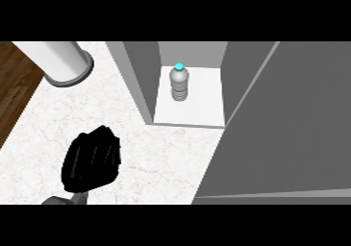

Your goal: Pick up the bottled water, place it into the cabinet and close the cabinet

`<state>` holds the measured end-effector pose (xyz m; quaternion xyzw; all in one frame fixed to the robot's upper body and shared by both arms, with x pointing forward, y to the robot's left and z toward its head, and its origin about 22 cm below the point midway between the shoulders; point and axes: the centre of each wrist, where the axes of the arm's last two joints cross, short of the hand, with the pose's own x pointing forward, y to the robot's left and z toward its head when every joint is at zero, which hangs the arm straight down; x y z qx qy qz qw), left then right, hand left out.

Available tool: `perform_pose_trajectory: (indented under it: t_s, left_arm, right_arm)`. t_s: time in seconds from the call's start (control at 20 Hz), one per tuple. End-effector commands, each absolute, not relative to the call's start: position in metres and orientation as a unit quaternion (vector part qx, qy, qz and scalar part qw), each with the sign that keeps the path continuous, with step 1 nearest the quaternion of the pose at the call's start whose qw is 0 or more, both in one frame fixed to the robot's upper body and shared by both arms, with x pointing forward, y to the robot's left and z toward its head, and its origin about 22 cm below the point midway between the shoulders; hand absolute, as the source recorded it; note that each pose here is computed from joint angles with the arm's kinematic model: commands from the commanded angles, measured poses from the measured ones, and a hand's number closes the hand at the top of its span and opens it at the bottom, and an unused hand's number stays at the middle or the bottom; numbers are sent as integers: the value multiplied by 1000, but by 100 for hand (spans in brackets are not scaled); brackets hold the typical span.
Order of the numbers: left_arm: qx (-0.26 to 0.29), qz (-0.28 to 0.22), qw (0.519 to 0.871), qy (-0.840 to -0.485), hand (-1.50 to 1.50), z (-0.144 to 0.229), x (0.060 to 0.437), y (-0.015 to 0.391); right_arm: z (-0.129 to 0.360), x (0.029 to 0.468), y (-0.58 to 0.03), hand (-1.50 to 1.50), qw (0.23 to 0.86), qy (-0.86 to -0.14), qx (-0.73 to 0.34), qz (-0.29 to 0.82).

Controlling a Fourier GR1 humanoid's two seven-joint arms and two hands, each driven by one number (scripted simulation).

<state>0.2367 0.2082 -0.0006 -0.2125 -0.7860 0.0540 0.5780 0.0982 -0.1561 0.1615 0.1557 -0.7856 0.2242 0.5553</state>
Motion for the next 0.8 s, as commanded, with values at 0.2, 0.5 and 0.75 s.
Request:
perform_pose_trajectory:
  t_s: [0.2,0.5,0.75]
  left_arm:
    - [-196,66,572,-794,150,24,166,250]
    - [-182,75,568,-799,150,44,134,275]
    - [-169,80,559,-808,150,33,116,313]
  right_arm:
    - [184,82,-131,150,533,-781,234,228]
    - [206,116,-98,150,520,-799,222,203]
    - [222,145,-59,150,528,-800,218,183]
